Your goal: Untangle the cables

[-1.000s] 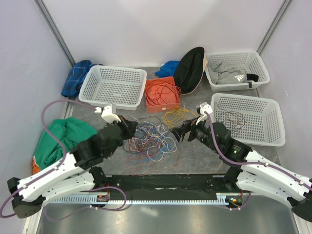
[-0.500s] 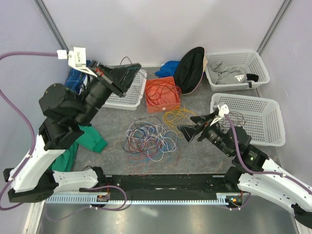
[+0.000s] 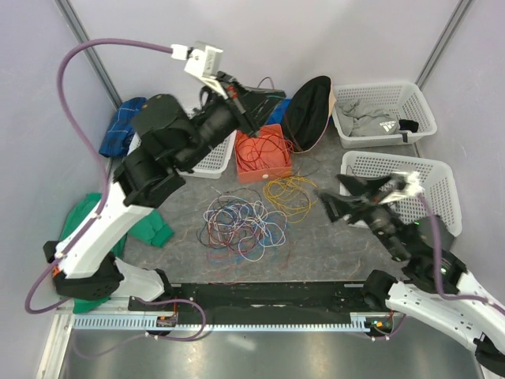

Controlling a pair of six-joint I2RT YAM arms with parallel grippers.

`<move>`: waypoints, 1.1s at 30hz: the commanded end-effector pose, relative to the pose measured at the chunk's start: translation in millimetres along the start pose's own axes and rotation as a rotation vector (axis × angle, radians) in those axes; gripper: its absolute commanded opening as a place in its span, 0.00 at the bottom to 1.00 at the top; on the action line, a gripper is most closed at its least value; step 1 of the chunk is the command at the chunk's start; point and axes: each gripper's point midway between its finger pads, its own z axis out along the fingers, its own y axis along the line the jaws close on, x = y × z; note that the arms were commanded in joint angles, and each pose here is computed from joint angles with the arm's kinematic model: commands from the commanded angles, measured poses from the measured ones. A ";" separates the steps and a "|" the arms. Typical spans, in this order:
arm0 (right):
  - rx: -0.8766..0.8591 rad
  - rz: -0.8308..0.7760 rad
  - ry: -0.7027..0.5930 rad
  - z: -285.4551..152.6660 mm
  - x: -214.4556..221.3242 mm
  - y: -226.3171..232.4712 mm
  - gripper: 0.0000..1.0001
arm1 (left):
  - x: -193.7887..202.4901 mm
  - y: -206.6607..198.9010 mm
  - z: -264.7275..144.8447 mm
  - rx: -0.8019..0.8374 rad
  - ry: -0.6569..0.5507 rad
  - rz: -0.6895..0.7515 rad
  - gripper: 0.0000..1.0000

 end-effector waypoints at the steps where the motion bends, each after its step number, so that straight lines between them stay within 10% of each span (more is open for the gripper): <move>1: 0.201 0.036 -0.305 -54.7 -98.5 -33.0 0.92 | 15.2 -14.5 32.7 0.078 0.026 0.017 0.02; 10: 0.359 0.097 -0.441 -103.8 -172.1 -51.3 0.94 | 62.0 -52.6 97.5 0.302 0.060 -0.074 0.02; 24: 0.323 0.055 -0.373 -95.0 -148.4 -48.5 0.95 | 263.0 -45.8 191.3 0.453 0.329 -0.309 0.02; 28: 0.360 0.048 -0.377 -101.2 -147.2 -56.5 0.96 | 297.3 -26.9 193.5 0.379 0.387 -0.308 0.59; 29: 0.361 0.045 -0.374 -102.3 -146.1 -57.2 0.96 | 280.6 -25.5 193.2 0.353 0.349 -0.291 0.92; 33: 0.367 0.046 -0.371 -102.2 -143.2 -58.8 0.96 | 236.8 -6.1 178.6 0.221 0.274 -0.187 1.00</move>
